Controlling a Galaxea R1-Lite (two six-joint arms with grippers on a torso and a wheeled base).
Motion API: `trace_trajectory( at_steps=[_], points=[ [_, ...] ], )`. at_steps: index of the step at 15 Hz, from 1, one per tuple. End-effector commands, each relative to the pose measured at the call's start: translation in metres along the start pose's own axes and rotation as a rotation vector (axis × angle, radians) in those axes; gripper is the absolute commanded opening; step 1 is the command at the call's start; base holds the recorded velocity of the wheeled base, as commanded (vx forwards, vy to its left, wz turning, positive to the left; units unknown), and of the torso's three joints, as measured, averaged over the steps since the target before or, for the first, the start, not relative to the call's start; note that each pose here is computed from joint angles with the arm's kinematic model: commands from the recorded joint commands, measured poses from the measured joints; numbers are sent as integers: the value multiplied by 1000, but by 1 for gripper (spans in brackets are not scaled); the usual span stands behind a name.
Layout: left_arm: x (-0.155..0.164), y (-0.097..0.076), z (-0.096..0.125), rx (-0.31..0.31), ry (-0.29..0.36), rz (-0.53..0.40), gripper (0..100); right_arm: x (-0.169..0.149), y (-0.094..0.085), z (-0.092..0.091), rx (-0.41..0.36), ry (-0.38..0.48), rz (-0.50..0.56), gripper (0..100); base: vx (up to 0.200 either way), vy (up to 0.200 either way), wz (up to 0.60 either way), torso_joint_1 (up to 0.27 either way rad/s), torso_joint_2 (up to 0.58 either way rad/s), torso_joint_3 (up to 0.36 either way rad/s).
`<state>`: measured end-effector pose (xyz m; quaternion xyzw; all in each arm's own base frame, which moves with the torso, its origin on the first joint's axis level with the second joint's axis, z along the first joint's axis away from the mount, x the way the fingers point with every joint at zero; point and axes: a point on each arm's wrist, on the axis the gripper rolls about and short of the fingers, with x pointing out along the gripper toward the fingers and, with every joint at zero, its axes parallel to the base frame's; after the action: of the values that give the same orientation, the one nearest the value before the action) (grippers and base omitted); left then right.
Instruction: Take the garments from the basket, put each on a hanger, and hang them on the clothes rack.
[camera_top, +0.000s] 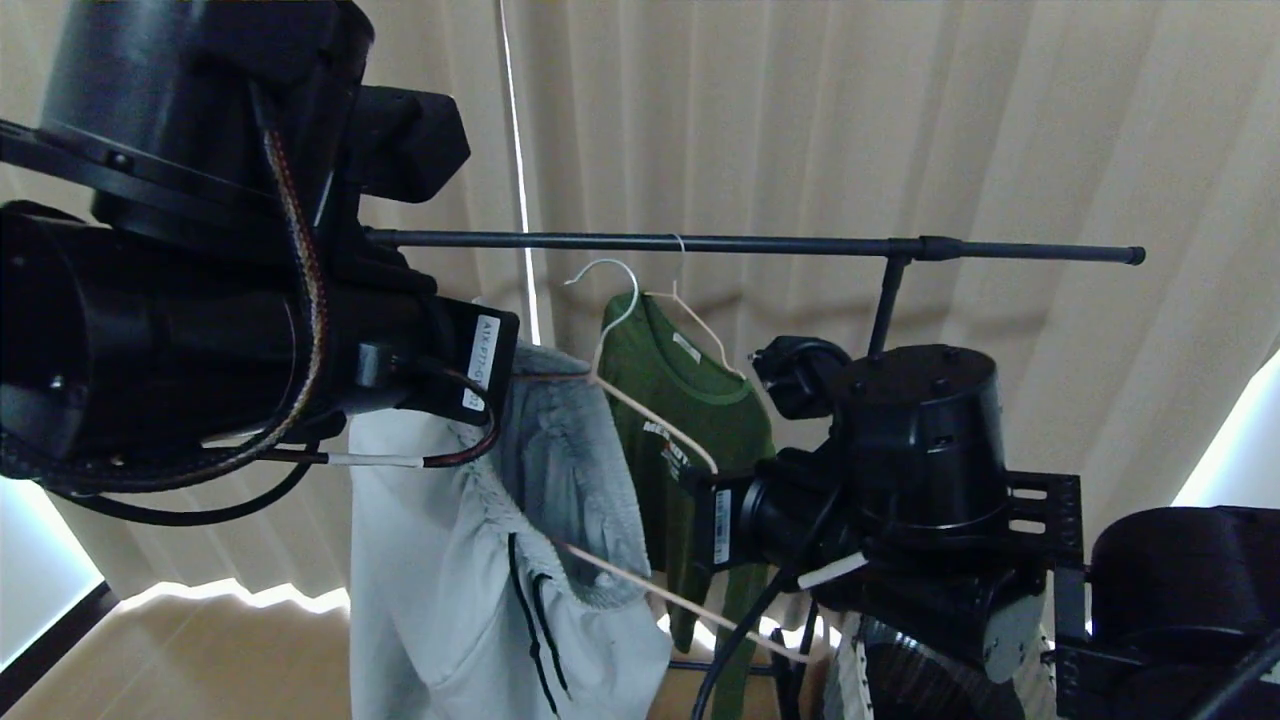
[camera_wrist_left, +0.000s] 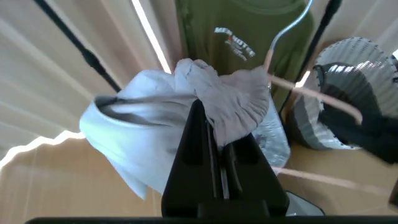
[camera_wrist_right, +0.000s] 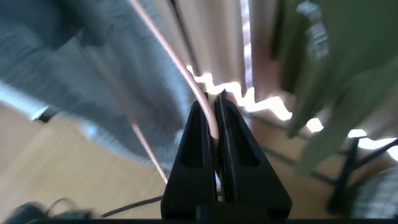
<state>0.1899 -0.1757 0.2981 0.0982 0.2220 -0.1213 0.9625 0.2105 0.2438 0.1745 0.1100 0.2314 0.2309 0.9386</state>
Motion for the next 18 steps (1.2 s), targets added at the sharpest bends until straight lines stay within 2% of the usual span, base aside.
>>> trace_trajectory(
  at_steps=[1, 5, 7, 10, 12, 13, 18],
  points=[
    [4, -6, -4, 14, 6, -14, 0, -4, -10, 14, 13, -63, -6, 0, 0, 0, 0, 0, 0, 0],
    [6, -15, -10, 41, 22, -34, 0, -18, -16, 24, -71, -150, 102, 0, 0, 0, 0, 0, 0, 0],
    [2, -22, -10, 45, 1, -64, 0, -18, -21, 27, -93, -183, 97, 0, 0, 0, 0, 0, 0, 0],
    [-1, -29, -11, 54, -7, -91, 0, -19, -26, 23, -112, -179, 127, 0, 0, 0, 0, 0, 0, 0],
    [-1, -33, -14, 49, -19, -154, 0, -19, -26, 23, -112, -192, 136, 0, 0, 0, 0, 0, 0, 0],
    [-1, -33, -16, 57, -17, -165, 100, -19, -26, 23, -112, -192, 136, 0, 0, 0, 0, 0, 0, 0],
    [-13, -22, -23, 87, -29, -162, 100, -19, -38, 32, -101, -222, 98, 0, 0, 0, 0, 0, 0, 0]
  ],
)
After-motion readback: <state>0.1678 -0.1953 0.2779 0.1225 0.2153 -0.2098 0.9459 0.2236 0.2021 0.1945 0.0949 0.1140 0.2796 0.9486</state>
